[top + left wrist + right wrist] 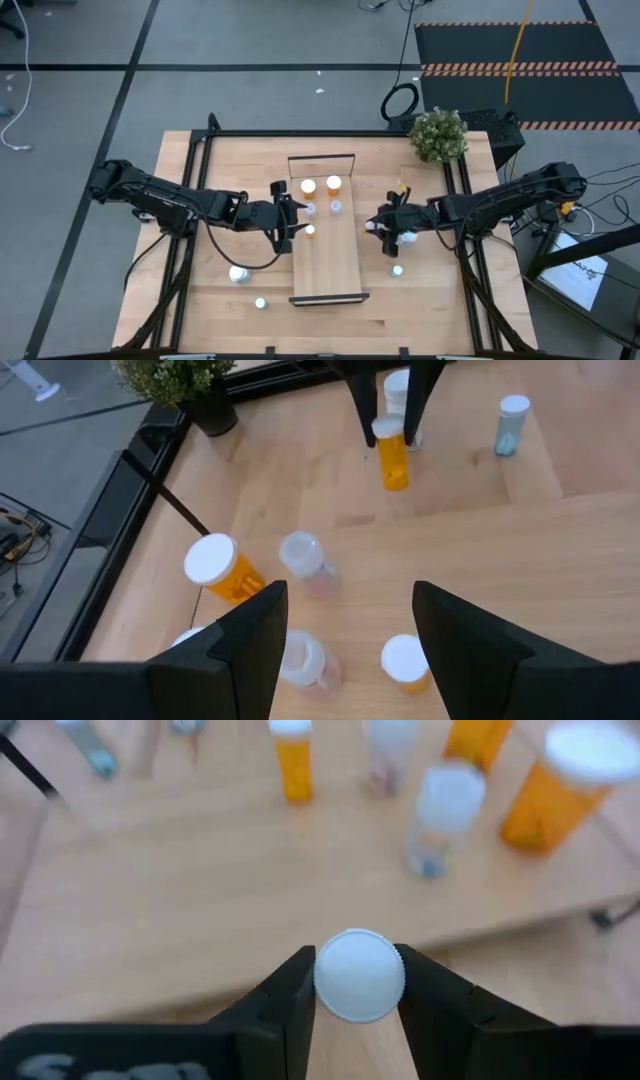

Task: Pick and place medicine bottles onto shelf by color
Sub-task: Put the small orange medicine bottle on the shelf

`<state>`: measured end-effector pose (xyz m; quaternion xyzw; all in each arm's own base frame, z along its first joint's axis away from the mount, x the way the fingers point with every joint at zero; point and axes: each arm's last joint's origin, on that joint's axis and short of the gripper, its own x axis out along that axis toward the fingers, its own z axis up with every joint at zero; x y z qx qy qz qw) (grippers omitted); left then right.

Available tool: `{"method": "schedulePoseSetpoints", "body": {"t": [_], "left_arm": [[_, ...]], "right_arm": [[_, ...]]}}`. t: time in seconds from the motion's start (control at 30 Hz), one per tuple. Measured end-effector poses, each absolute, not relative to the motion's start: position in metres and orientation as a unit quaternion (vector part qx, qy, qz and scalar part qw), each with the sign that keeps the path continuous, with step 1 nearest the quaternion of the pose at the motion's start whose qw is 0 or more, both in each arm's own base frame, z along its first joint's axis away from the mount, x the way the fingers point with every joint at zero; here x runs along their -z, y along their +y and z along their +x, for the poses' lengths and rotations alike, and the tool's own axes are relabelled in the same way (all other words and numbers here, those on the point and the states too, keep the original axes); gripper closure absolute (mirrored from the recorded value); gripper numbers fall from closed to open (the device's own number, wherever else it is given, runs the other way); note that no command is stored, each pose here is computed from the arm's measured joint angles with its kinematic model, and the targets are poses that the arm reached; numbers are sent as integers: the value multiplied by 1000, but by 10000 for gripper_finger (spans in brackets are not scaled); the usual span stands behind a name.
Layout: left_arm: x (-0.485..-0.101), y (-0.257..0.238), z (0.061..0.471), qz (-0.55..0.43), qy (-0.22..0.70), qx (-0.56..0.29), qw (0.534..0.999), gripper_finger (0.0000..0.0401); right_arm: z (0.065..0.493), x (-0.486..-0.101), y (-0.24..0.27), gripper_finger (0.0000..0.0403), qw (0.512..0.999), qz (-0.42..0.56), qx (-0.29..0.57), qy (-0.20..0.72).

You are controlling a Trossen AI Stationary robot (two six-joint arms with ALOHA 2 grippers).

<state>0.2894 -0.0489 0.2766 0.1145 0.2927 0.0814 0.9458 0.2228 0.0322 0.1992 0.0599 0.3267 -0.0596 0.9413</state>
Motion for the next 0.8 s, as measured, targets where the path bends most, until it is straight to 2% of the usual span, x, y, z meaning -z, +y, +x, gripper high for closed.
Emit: {"method": "schedulePoseSetpoints", "body": {"t": [0.5,0.8], "left_arm": [[-278,-48,290,113,286,-83,948,183],[-278,-48,290,113,286,-83,948,183]], "right_arm": [[255,-247,35,283,962,29,47,267],[300,-249,41,282,958,0,39,285]]}}
